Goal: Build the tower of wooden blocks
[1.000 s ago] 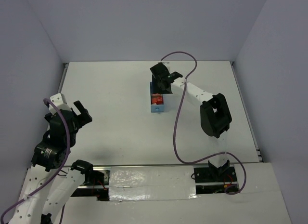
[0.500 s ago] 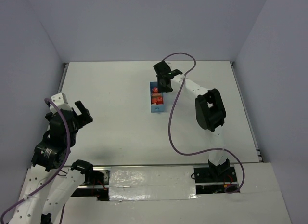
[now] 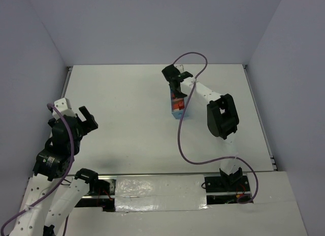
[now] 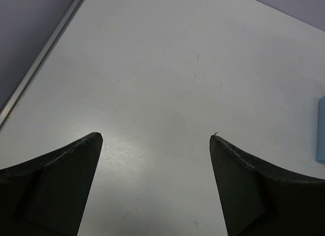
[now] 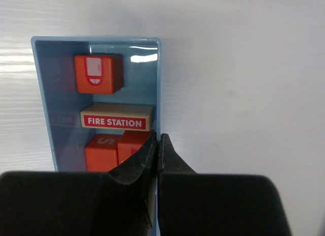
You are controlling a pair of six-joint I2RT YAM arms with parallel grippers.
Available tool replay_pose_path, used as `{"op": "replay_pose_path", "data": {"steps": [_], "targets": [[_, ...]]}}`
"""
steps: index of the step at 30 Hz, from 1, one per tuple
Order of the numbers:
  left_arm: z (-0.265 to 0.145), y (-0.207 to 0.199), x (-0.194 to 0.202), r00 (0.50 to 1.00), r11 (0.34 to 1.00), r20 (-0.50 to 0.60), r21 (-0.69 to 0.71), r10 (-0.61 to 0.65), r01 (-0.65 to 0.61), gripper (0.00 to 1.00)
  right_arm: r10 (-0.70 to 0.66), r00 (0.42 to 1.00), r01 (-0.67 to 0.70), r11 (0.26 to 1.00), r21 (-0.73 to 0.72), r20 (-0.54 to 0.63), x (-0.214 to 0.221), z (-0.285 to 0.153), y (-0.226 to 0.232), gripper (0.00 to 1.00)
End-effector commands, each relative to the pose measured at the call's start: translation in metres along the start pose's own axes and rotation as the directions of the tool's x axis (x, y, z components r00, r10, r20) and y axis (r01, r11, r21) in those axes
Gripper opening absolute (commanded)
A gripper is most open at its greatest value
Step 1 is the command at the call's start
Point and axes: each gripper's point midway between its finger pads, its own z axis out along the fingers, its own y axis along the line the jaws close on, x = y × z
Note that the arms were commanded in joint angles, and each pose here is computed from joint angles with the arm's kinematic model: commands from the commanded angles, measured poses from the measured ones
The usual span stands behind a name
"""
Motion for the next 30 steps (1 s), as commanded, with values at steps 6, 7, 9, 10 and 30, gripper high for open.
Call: {"op": "replay_pose_path", "data": {"steps": [6,7,9,10,30], "targets": [[-0.001,-0.007,-0.010,0.999,0.999,0.045,0.040,-0.011,0.010,1.00,-0.252,0.966,0.247,0.821,0.515,-0.061,-0.018,-0.033,-0.102,0.00],[-0.001,-0.008,-0.010,0.999,0.999,0.046,0.044,-0.010,0.008,1.00,-0.266,0.961,0.261,0.800,0.540,-0.070,-0.019,-0.033,-0.101,0.00],[0.000,-0.009,-0.010,0.999,0.999,0.043,0.047,-0.007,0.005,1.00,-0.322,0.942,0.323,0.778,0.538,-0.099,-0.016,-0.026,-0.084,0.04],[-0.001,-0.009,-0.010,0.999,0.999,0.044,0.048,-0.008,0.006,1.00,-0.338,0.936,0.338,0.777,0.531,-0.102,-0.014,-0.023,-0.076,0.14],[0.001,-0.012,-0.009,0.999,0.998,0.036,0.057,0.000,-0.002,1.00,-0.134,0.988,0.129,0.989,0.074,0.079,-0.014,-0.041,0.002,0.84]]}}
